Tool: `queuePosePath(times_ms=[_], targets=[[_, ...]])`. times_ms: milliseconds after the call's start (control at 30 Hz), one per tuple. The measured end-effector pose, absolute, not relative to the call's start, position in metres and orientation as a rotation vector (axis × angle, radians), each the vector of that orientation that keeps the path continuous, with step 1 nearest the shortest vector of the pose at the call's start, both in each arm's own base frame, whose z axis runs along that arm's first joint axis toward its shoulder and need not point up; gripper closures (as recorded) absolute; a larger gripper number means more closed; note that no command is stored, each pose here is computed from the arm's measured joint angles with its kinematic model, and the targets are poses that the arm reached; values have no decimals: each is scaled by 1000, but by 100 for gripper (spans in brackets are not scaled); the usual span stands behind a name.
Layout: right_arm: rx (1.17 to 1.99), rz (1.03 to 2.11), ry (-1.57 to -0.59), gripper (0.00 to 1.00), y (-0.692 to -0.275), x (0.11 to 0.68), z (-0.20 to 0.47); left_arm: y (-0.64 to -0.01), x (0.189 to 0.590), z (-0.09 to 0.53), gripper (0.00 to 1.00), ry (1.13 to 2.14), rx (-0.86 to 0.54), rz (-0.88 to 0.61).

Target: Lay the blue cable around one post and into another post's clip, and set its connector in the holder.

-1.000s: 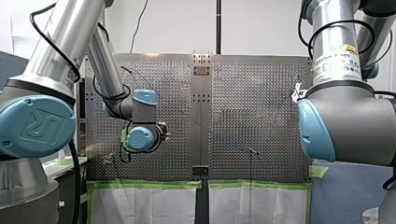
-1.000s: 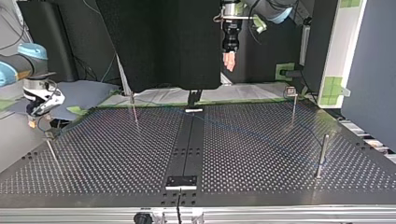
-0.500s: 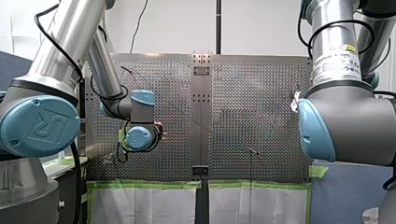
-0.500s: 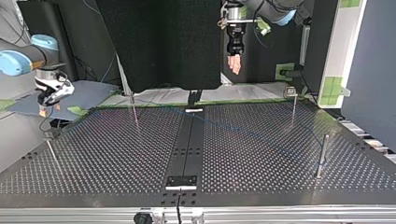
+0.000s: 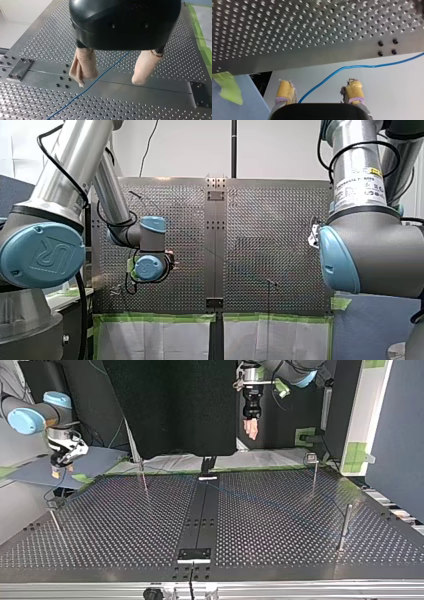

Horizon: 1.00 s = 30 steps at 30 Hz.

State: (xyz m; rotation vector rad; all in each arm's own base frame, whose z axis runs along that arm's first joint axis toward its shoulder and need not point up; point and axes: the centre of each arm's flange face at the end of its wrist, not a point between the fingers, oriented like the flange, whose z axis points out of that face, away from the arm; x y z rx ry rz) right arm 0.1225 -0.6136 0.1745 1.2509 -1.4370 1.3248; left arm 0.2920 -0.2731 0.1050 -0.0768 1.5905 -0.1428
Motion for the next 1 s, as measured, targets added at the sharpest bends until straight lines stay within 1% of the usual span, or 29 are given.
queuePosePath(times_ms=[133, 367, 533, 767, 1000], targets=[[1271, 1335, -1420, 1, -603, 132, 164, -273, 292, 105, 0, 1592, -77, -144], [1330, 1358, -1340, 1, -593, 152, 156, -273, 292, 105, 0, 1591, -80, -147], [1370, 1355, -1308, 1, -587, 164, 153, -275, 295, 107, 0, 1586, -87, -155], [1431, 1383, -1227, 1, -575, 203, 152, -274, 296, 107, 0, 1585, -91, -154], [1480, 1416, -1179, 1, -561, 240, 153, -273, 297, 107, 0, 1583, -102, -147]])
